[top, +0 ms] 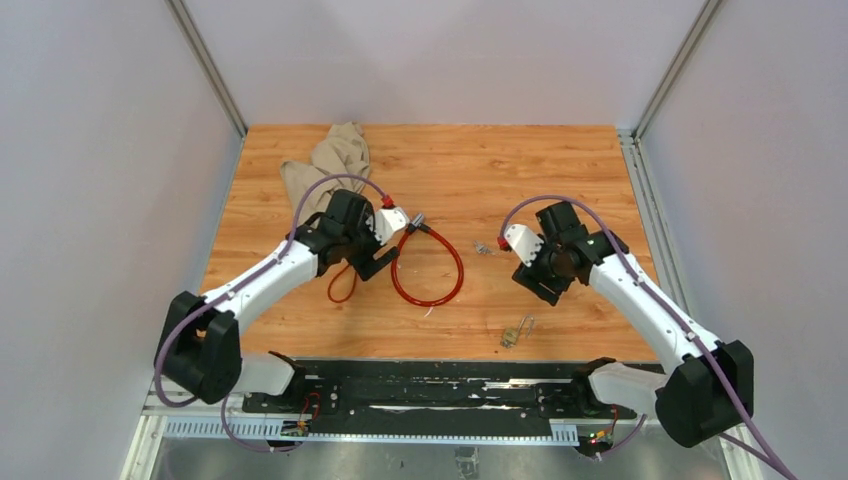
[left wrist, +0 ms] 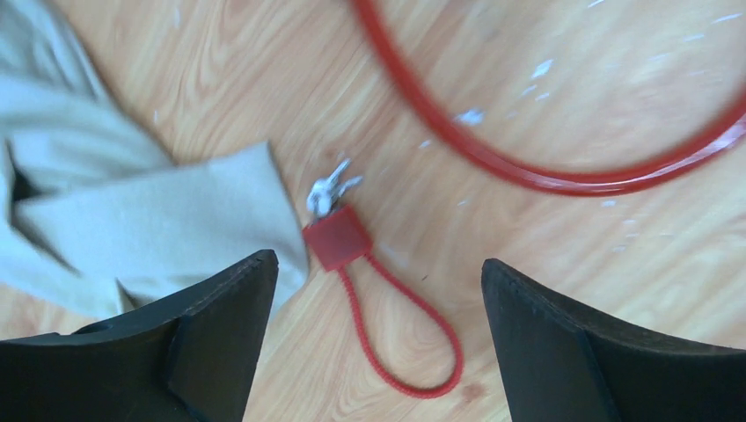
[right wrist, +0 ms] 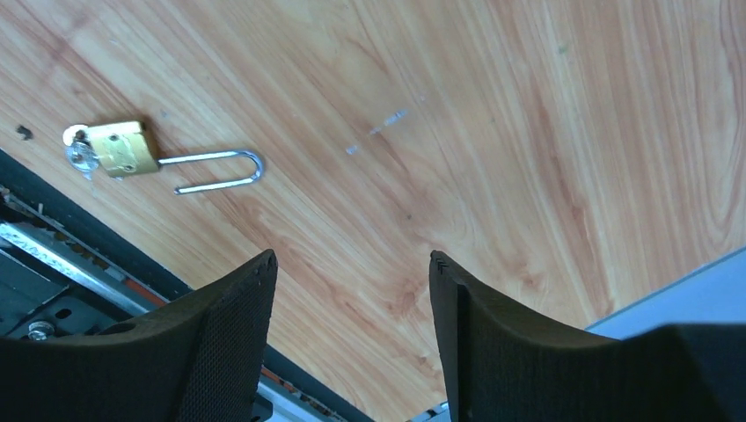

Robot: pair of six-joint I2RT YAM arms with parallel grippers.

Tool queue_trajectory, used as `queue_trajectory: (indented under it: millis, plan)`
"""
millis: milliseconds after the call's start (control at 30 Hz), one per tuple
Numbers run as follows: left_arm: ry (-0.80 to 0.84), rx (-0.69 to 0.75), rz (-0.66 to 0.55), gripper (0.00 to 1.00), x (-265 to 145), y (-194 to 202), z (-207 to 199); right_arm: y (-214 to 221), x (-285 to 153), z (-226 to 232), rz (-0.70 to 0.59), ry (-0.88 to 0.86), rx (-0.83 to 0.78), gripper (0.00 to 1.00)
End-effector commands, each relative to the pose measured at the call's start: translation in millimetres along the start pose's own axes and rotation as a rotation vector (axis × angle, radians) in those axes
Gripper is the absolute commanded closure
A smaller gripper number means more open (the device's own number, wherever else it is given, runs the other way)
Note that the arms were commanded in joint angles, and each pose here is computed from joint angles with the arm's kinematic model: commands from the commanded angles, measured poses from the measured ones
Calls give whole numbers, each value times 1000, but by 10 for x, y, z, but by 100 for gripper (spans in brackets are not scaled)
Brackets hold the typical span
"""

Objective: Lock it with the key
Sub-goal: Place the lock at the center of the board, then pick up the lock from the center of the board.

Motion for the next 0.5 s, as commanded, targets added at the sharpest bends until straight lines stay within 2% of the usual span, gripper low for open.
queue_trajectory:
  millis: [0, 100, 133, 200, 300, 467]
  plan:
    - [176, 214, -273, 9, -199, -660, -372, 86, -160, -214, 17, 18, 107, 36]
    - [246, 333, -353, 9, -149, -1101, -828, 69, -154, -391, 18, 34, 319, 37]
    - [255, 332, -368, 9, -116, -1233, -944, 56, -158, -450, 5, 35, 384, 37]
    - [277, 297, -365, 9, -38, -1455, -1175, 20, -190, -561, -40, 30, 496, 37]
    - [312, 242, -301, 9, 127, -1673, -1521, 12, -247, -708, -109, 11, 639, 37]
    - [334, 155, -252, 7, 257, -1901, -2025, 95, -260, -840, -191, 24, 755, 37]
Point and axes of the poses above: each gripper's point midway between its finger pads, its own x axis out along the fingers, its own z axis along the line the jaws close on, y = z × x, the point moved 6 cm from there along -x, back along the fingers, and after that the axes turned 13 degrees about x, right-handed, at the moved point
